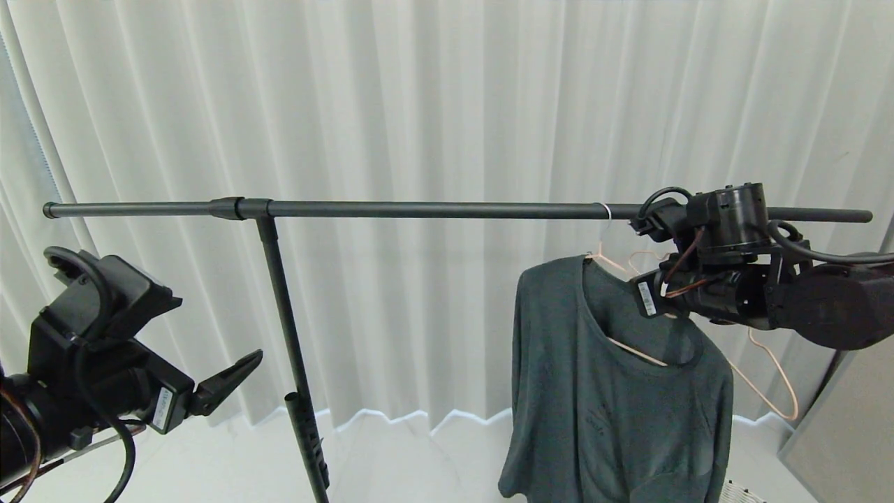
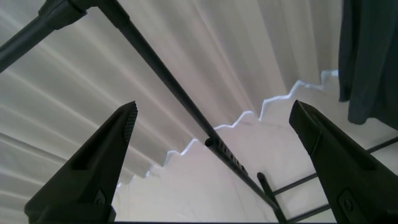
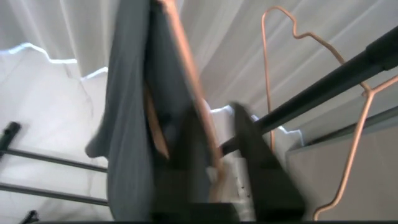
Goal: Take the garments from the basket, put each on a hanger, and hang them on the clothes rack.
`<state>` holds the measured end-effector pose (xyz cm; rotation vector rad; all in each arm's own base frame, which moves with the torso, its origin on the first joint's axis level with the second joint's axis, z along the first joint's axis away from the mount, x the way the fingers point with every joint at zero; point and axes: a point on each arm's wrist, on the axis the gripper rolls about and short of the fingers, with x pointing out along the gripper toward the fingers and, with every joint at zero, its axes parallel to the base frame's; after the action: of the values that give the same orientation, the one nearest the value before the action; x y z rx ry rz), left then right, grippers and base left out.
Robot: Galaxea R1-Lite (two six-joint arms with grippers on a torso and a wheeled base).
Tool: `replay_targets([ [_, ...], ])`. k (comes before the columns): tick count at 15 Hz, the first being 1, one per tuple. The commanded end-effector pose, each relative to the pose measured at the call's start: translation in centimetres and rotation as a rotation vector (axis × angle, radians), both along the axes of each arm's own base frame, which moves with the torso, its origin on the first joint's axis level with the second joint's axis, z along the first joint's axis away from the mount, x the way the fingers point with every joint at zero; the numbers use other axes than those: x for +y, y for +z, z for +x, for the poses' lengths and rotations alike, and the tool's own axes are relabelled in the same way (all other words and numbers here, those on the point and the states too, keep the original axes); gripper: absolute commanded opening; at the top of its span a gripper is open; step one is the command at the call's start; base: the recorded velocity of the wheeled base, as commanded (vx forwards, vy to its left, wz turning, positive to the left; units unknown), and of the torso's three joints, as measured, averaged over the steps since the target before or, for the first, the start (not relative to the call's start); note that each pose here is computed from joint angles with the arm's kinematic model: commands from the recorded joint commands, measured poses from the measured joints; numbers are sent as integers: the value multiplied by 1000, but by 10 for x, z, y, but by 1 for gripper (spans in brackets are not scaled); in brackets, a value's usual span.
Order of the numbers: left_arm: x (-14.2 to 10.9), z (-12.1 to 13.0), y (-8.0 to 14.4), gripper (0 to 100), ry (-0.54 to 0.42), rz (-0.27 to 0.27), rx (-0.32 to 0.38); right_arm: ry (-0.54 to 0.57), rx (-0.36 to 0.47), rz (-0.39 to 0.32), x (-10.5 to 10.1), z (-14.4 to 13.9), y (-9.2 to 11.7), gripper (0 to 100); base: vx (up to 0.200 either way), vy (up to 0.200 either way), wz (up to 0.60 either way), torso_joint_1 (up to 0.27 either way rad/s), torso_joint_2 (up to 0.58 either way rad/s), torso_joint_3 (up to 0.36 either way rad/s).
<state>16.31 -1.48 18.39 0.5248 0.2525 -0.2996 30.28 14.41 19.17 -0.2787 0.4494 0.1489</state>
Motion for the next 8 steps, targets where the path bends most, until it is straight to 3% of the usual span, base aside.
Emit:
replay_targets([
  [1,0,0,0,100,3,-1,-2,5,-22,22,0,-7,9,100,0,0,0,0,0,0],
  [5,15,1,-8,100,149,5,35,1,-70,102,-19,-51,31,100,0,0,0,0,0,0],
  [8,22,-8,-23,100,347,-82,92,-30,-87,123,-48,-96,32,100,0,0,0,0,0,0],
])
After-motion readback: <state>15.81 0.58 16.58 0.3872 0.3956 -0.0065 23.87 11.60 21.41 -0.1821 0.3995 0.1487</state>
